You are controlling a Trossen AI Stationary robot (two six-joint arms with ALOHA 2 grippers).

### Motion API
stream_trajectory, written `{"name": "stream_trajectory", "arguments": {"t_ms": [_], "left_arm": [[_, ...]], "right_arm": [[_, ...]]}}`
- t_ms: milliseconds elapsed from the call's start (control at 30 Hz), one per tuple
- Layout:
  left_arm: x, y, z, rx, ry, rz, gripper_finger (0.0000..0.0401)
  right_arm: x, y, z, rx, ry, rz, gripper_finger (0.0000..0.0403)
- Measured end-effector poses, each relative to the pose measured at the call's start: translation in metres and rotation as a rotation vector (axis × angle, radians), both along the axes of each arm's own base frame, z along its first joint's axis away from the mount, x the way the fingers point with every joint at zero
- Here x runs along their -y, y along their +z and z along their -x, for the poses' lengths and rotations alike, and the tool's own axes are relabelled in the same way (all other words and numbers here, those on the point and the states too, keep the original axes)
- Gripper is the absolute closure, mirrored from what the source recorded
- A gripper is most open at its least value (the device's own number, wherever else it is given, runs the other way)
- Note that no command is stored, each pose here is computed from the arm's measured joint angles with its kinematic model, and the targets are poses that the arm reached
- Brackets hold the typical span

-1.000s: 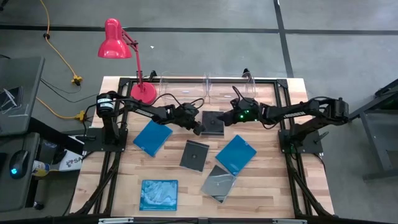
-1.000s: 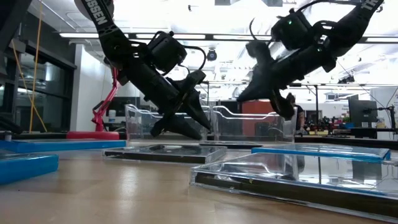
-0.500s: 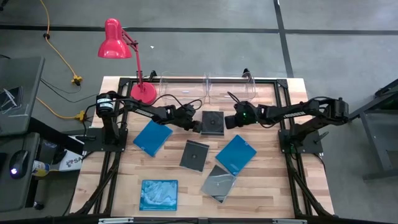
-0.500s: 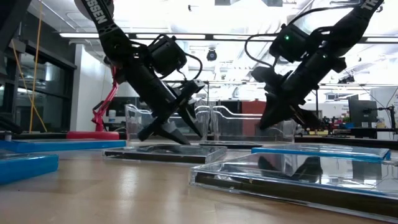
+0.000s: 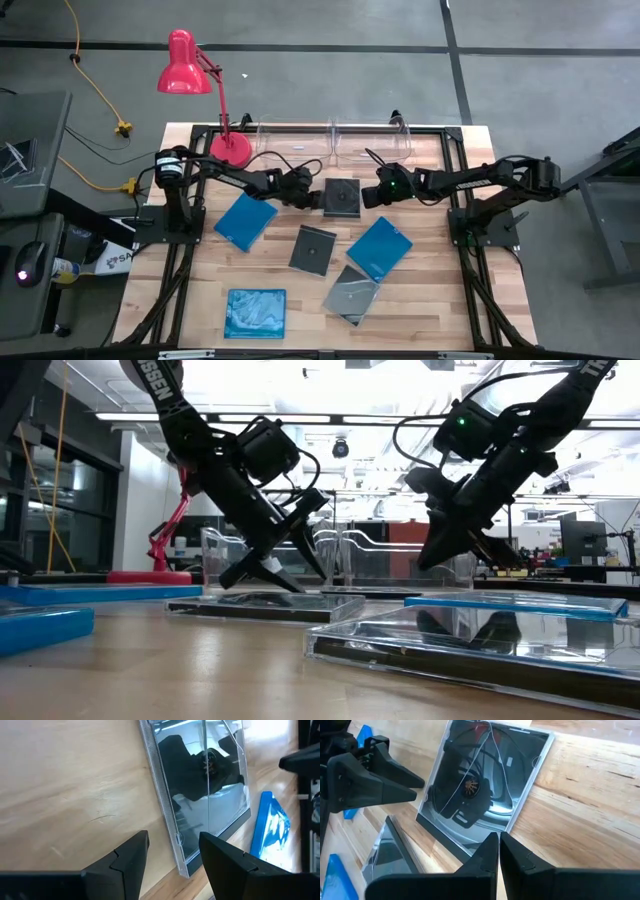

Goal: Pick & place jewel cases by type
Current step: Put the top black cd case into the right transparent bin

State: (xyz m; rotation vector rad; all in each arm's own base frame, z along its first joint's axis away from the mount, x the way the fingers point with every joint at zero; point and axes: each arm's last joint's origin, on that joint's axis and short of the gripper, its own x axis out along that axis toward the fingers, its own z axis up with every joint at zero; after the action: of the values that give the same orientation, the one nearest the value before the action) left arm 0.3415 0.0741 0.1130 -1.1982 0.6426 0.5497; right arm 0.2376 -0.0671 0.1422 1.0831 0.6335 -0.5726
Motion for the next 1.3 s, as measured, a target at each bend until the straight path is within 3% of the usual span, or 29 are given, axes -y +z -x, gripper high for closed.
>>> {"name": "stream_trajectory", "arguments": {"t_ms": [333, 533, 833, 1300], "left_arm": [[0.000, -0.004, -0.003, 0.025, 0.012, 0.041, 0.0219], [0.000, -0.004, -0.003, 0.026, 0.019, 0.048, 0.0219], [0.000, -0.004, -0.003, 0.026, 0.020, 0.047, 0.0219], [0.000, -0.003, -0.004, 0.051, 0.028, 0.031, 0.0219]], "right_arm": [[-0.002, -0.012, 0.010, -0.052, -0.039, -0.019, 0.0403], [-0.004, -0.019, 0.015, -0.014, -0.068, -0.036, 0.0403], [-0.004, -0.020, 0.014, -0.009, -0.068, -0.048, 0.0403], [0.000, -0.052, -0.003, 0.005, -0.067, -0.143, 0.0403]]}}
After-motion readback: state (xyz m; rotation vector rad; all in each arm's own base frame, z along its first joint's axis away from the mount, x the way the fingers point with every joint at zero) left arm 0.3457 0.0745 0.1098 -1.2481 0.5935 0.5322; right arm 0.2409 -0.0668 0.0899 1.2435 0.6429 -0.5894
